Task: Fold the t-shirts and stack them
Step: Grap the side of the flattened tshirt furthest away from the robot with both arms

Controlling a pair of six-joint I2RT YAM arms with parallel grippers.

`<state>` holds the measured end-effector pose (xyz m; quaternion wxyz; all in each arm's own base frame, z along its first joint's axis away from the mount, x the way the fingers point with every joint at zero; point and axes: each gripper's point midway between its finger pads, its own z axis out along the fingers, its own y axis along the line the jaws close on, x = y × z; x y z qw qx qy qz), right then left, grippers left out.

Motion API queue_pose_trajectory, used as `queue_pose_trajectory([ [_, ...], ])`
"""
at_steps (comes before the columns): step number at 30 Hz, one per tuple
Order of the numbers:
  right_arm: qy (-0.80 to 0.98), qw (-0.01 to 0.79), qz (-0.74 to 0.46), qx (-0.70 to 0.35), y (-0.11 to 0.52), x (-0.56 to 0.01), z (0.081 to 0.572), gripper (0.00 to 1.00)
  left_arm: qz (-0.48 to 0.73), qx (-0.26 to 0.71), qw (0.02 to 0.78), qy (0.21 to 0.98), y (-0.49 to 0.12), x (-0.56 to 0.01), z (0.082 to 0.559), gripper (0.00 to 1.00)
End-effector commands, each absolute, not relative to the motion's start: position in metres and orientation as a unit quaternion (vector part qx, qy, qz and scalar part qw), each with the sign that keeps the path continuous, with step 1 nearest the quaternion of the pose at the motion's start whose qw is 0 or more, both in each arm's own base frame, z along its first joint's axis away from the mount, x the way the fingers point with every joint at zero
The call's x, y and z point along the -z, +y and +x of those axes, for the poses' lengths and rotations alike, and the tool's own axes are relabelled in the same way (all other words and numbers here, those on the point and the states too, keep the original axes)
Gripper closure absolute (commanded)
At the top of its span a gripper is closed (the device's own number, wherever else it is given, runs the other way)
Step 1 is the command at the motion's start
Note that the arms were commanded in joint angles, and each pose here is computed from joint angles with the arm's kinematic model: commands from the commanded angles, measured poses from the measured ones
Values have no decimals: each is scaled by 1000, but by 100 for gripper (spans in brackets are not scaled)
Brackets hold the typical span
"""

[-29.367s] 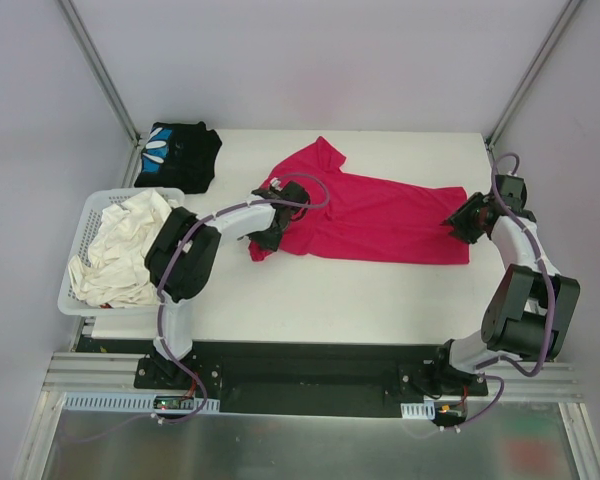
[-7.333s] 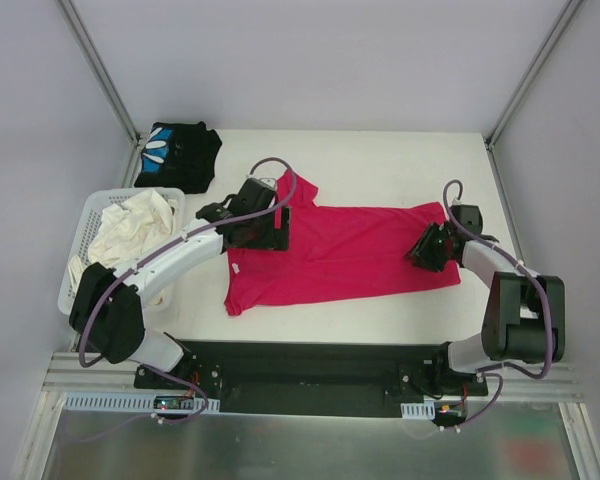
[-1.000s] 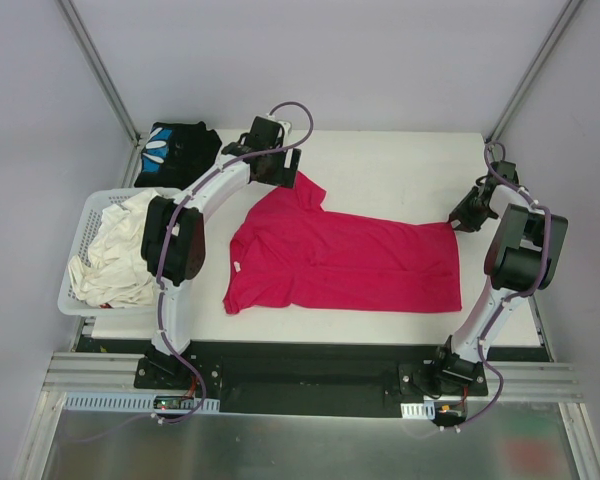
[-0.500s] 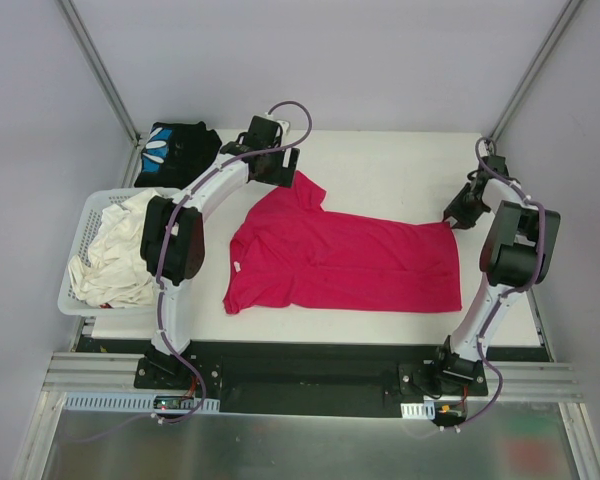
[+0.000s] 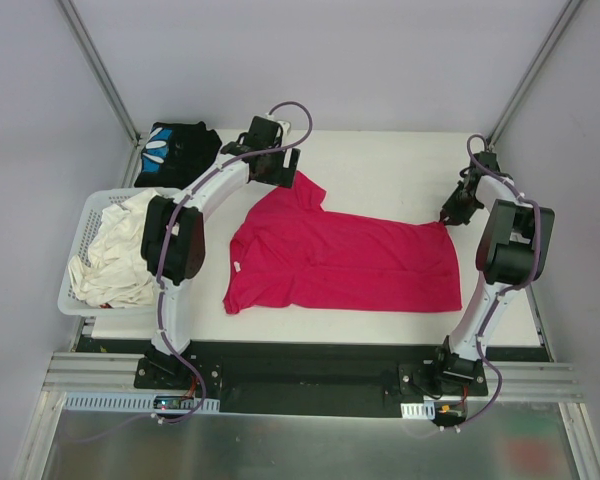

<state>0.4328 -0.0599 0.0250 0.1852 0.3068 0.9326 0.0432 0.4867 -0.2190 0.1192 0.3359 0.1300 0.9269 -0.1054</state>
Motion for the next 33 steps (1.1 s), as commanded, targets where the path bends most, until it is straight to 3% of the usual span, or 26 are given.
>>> queue_pose_trajectory([
  [1, 933, 187, 306, -34, -64, -32, 431, 84, 132, 113, 349, 921, -222, -126, 498, 15],
  [11, 932, 194, 303, -48, -57, -36, 426, 99, 135, 114, 325, 929, -223, -99, 506, 16],
  [21, 933, 192, 298, -64, -47, -34, 416, 99, 149, 161, 307, 926, -249, -73, 522, 27],
  [33, 935, 193, 290, -71, -43, -34, 415, 99, 205, 178, 370, 889, -271, -106, 559, 25],
])
